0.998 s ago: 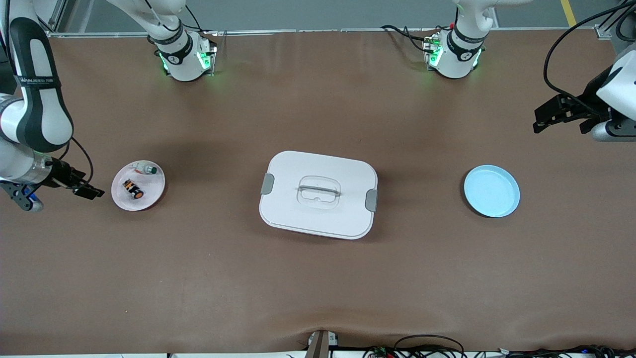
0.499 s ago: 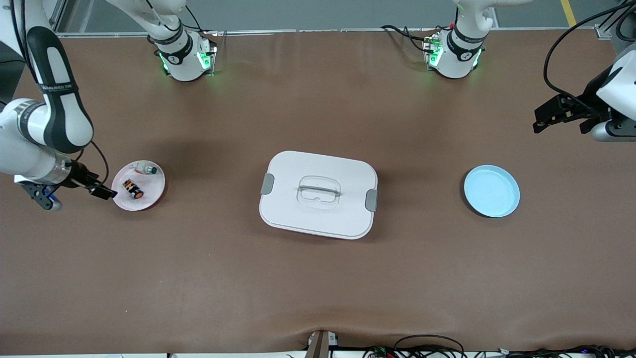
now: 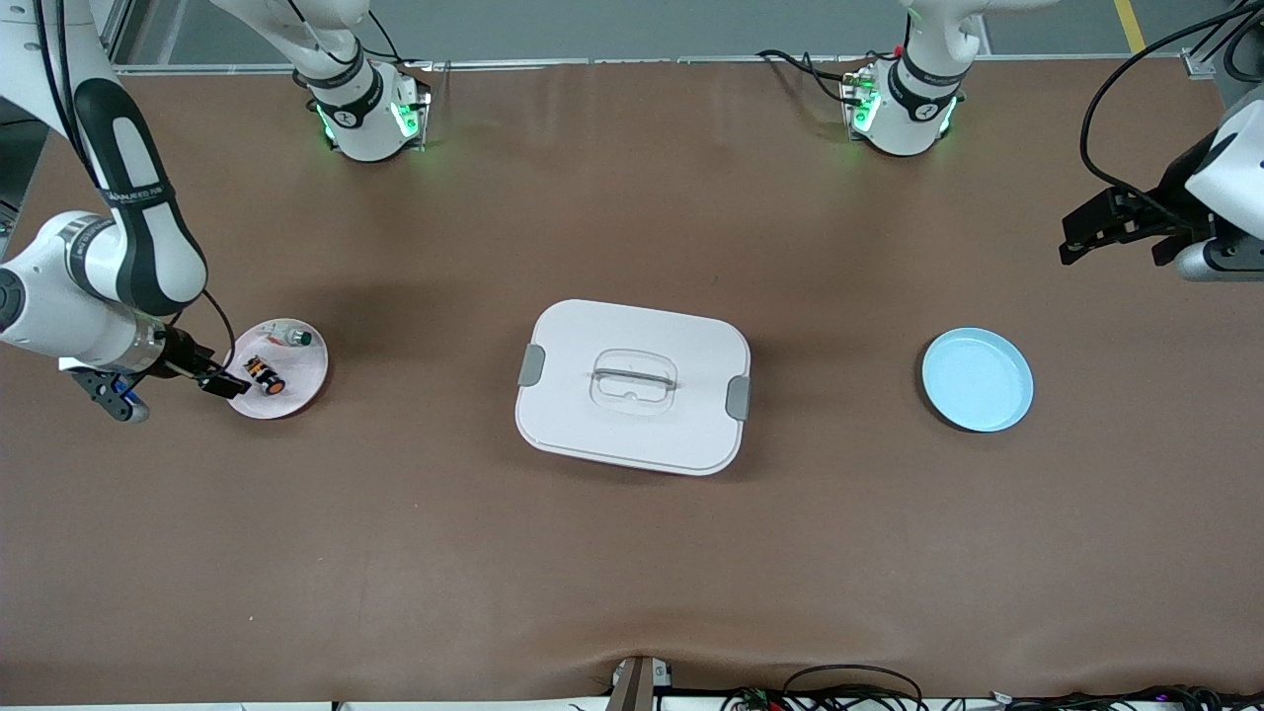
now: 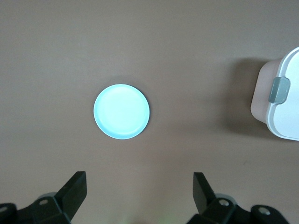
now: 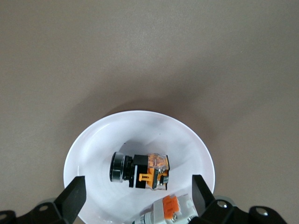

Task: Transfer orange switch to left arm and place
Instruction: 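Move the right gripper down over the black-orange switch on the pink plate, then close the right gripper on the black-orange switch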

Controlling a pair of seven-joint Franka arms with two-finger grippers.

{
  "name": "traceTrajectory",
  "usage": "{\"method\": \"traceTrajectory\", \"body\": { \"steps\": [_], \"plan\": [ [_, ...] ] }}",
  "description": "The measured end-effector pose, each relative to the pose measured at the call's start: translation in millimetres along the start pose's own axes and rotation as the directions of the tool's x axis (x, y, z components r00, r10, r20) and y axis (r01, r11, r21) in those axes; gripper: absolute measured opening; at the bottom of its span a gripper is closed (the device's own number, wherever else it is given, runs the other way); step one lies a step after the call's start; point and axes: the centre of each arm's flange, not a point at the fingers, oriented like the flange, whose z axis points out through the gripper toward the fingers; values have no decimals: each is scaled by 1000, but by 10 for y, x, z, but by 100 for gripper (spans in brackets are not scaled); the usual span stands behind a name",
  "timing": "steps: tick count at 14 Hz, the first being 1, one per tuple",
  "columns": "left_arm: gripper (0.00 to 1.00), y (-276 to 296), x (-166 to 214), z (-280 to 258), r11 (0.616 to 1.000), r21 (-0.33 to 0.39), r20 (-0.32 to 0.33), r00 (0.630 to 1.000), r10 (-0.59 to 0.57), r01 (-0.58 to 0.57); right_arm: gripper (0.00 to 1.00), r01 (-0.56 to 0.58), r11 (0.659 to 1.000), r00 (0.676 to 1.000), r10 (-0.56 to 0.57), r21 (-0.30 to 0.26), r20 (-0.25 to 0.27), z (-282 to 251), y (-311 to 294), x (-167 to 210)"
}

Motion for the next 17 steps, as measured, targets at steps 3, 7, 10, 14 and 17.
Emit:
{"method": "traceTrajectory", "body": {
  "steps": [3,7,10,14,17],
  "plan": [
    [100,0,0,0,1000,0,0,1000,0,0,100,-3,1000,1000,3,2,2,87,-14,6],
    [100,-4,0,0,1000,0,0,1000,-1,1,100,-4,1000,1000,4,7,-9,176,-24,-4],
    [100,-5,9,16,1000,0,3,1000,-1,1,100,-6,1000,1000,6,12,-24,299,3,-52],
    [100,-6,17,29,1000,0,5,1000,-1,1,100,-8,1000,999,9,13,-39,477,38,-100],
    [100,-7,17,29,1000,0,5,1000,-1,1,100,-8,1000,1000,8,5,-24,592,49,-141]
  ]
}}
